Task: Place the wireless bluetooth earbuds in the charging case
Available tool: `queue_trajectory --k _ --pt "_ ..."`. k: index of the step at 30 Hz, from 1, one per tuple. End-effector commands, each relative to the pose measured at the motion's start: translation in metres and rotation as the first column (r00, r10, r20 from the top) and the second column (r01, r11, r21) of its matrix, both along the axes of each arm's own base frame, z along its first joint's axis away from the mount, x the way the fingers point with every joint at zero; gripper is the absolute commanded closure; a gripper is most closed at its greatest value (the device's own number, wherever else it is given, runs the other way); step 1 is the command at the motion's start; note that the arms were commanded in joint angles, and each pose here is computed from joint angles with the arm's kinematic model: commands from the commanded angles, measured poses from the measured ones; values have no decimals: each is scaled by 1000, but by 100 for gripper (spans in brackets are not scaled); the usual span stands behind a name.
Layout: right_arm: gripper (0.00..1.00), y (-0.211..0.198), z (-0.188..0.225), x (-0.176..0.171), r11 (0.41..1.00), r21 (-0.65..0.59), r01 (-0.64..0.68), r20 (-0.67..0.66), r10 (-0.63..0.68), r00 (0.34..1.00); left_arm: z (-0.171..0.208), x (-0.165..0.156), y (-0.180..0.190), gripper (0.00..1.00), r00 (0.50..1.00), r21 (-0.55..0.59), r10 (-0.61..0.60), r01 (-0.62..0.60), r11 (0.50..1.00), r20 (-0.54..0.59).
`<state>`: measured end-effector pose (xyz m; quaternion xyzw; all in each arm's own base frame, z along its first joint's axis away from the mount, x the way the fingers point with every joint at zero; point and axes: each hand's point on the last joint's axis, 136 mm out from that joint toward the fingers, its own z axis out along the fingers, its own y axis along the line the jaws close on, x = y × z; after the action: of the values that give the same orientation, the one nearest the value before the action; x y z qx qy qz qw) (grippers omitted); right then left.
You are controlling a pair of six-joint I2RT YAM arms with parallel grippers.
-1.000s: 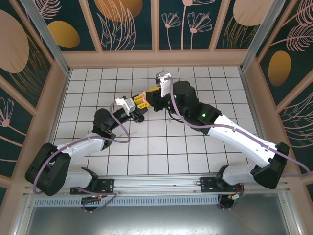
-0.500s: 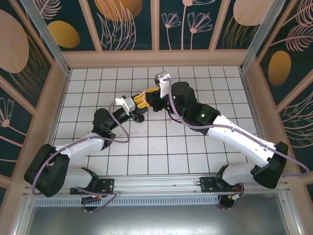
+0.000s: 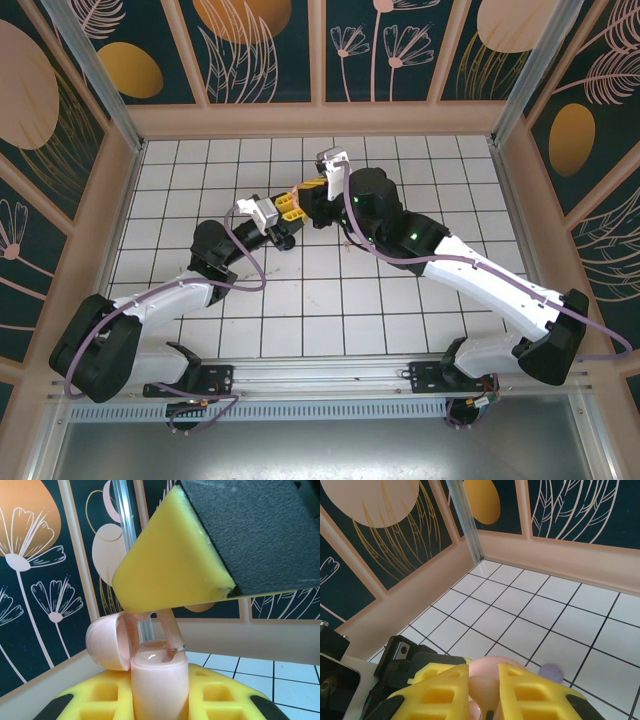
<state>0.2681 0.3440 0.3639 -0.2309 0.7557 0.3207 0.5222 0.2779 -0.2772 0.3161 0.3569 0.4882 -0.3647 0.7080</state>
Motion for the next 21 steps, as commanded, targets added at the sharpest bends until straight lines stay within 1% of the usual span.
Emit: queue_trajectory --k 1,6,12,18,21 --pt "83 10 -17 -5 998 -48 -47 -7 46 999 34 -9 -1 100 997 -57 -26 30 998 70" --pt "83 12 -33 -10 995 -81 -63 -22 61 998 37 -10 -1 100 997 -61 -28 33 998 70" --pt "83 9 -44 -11 995 -83 -52 -35 49 998 40 -10 -1 100 997 -66 -28 32 997 72" --pt "85 -1 -40 -3 998 -67 19 -29 -21 999 39 -9 -1 100 997 -67 -29 33 997 65" --pt "85 -3 -31 -4 999 -31 19 -30 -20 999 37 -8 -2 100 998 -65 -30 34 997 59"
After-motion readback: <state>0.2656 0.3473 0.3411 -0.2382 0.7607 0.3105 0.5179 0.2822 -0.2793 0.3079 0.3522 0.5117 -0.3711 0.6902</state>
